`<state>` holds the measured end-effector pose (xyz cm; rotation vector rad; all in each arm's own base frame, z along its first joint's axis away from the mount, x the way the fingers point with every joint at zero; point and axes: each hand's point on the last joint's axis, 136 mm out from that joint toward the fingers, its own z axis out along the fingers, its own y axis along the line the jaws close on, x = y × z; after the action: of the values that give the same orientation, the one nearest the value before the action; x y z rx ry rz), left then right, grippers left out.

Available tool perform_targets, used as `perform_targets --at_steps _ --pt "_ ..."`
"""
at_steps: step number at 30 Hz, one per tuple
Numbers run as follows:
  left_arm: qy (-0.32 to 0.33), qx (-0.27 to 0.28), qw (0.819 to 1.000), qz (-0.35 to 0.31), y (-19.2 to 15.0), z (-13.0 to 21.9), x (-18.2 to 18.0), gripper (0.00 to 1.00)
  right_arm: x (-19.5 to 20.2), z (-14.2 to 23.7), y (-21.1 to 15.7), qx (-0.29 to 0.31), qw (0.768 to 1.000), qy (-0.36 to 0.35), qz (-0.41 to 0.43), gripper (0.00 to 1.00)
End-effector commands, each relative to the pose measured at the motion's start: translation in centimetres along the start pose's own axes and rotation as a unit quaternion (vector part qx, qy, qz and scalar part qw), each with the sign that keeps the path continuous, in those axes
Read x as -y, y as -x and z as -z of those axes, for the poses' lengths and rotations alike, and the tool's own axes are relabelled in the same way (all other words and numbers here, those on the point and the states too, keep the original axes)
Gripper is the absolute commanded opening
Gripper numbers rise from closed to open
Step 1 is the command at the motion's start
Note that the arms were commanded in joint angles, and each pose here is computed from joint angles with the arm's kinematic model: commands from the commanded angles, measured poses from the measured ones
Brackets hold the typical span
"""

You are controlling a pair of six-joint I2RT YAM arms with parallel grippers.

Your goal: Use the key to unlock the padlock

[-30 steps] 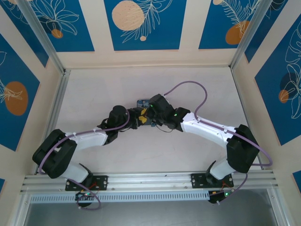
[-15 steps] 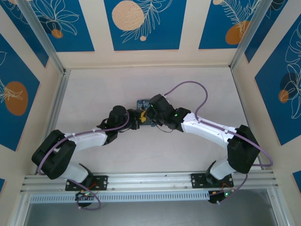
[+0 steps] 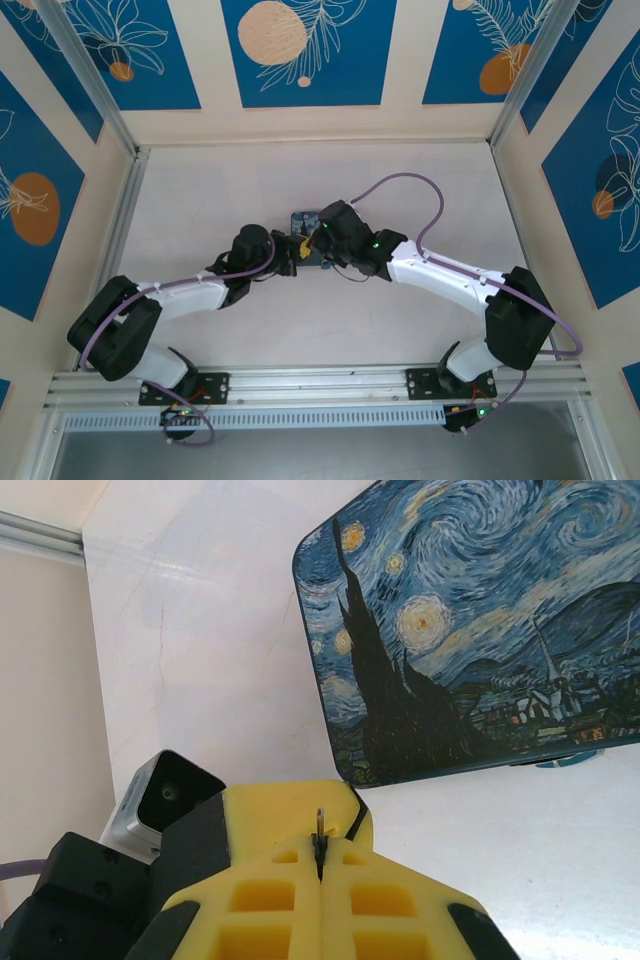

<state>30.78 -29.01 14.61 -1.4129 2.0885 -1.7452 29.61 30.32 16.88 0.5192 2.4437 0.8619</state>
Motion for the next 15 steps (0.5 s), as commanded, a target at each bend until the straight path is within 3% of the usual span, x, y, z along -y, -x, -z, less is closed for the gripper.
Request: perform_targets --at_steps 1,6,7,10,11,15 --pt "-0.002 0.004 1.000 -0.010 -0.2 0.0 0.1 0.00 0.1 0.8 0.6 0.010 1.000 0.006 -0.013 0.00" --pt "-0.002 0.015 0.999 -0.045 -0.1 0.3 0.6 0.00 0.6 1.7 0.6 0.016 1.000 0.012 -0.015 0.00" --pt "-0.002 0.020 0.998 -0.058 -0.1 0.4 0.8 0.00 0.8 2.1 0.7 0.020 1.000 0.014 -0.016 0.05" --pt "-0.001 0.030 0.994 -0.103 0.0 0.6 1.6 0.00 2.2 3.2 0.6 0.030 0.999 0.013 -0.025 0.39" --pt "-0.001 0.031 0.992 -0.121 -0.1 0.7 1.8 0.00 2.8 3.6 0.6 0.034 0.999 0.012 -0.027 0.46" --pt "0.002 0.030 0.979 -0.204 -0.3 0.6 2.8 0.00 5.2 4.9 0.1 0.040 0.999 0.004 -0.031 0.56"
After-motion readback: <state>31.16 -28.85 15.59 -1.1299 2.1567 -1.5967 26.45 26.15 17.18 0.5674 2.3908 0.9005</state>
